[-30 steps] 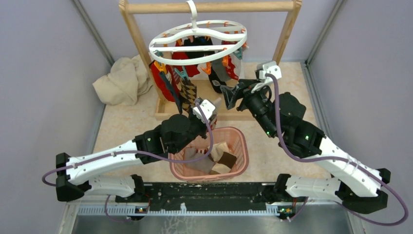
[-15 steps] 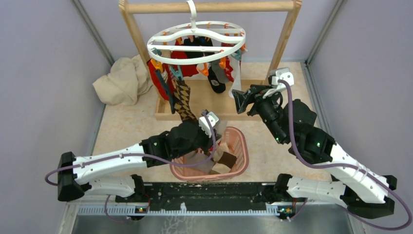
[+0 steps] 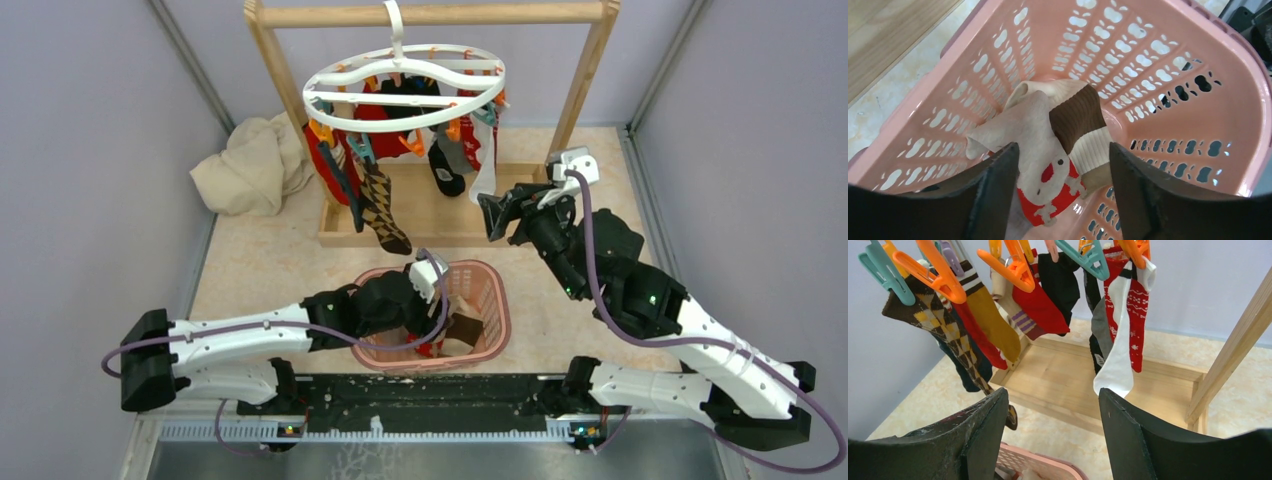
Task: Remove the socks clipped to the hanger
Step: Place the sock in the bin.
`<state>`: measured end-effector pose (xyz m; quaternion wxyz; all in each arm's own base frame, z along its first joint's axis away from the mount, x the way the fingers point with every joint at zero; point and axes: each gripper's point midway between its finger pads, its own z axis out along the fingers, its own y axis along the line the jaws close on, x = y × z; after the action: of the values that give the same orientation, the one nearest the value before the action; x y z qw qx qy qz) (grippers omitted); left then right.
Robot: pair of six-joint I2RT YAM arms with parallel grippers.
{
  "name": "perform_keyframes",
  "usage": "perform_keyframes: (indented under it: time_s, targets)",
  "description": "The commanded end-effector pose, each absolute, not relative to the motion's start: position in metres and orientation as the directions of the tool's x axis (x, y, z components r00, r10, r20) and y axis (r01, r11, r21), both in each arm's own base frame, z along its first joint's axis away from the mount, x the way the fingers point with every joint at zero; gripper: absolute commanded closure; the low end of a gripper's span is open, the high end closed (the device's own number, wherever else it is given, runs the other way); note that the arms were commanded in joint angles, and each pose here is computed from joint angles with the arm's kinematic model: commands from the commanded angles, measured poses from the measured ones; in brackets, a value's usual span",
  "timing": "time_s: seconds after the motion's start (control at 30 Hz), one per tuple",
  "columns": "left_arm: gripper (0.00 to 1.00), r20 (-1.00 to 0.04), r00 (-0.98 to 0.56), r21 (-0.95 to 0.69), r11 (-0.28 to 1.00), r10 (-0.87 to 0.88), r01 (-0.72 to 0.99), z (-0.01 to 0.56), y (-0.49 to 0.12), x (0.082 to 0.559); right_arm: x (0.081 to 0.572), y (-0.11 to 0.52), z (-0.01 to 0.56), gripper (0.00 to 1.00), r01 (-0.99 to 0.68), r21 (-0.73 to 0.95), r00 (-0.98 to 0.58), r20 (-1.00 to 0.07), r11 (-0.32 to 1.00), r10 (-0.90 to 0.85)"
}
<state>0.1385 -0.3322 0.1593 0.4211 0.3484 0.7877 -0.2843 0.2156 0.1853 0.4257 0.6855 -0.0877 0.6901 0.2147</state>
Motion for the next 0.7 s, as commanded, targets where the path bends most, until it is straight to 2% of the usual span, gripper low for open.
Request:
perform_keyframes:
  time_s: [0.0,0.13,0.37,0.67]
  targets:
    - [0.23,-0.837,-0.440,-0.163,0.620,0.325,0.767,0.144,-0.332,0.139,0.214,0.182,0.432,0.33,-0.412,0.207,-0.040,-0.977,0.887,0.210]
    - [0.02,-0.824,-0.453,-0.156,0.634,0.339,0.758,0.141,-0.331,0.140,0.215,0.185,0.426,0.33,-0.413,0.200,-0.051,-0.979,0.888,0.197]
    - [0.01,-0.826,-0.465,-0.171,0.644,0.319,0.746,0.167,-0.323,0.138,0.217,0.189,0.418,0.32,-0.411,0.191,-0.062,-0.981,0.892,0.181]
    - [0.01,-0.901,-0.411,-0.237,0.631,0.142,0.739,0.237,-0.301,0.136,0.220,0.196,0.403,0.31,-0.416,0.180,-0.073,-0.984,0.892,0.164]
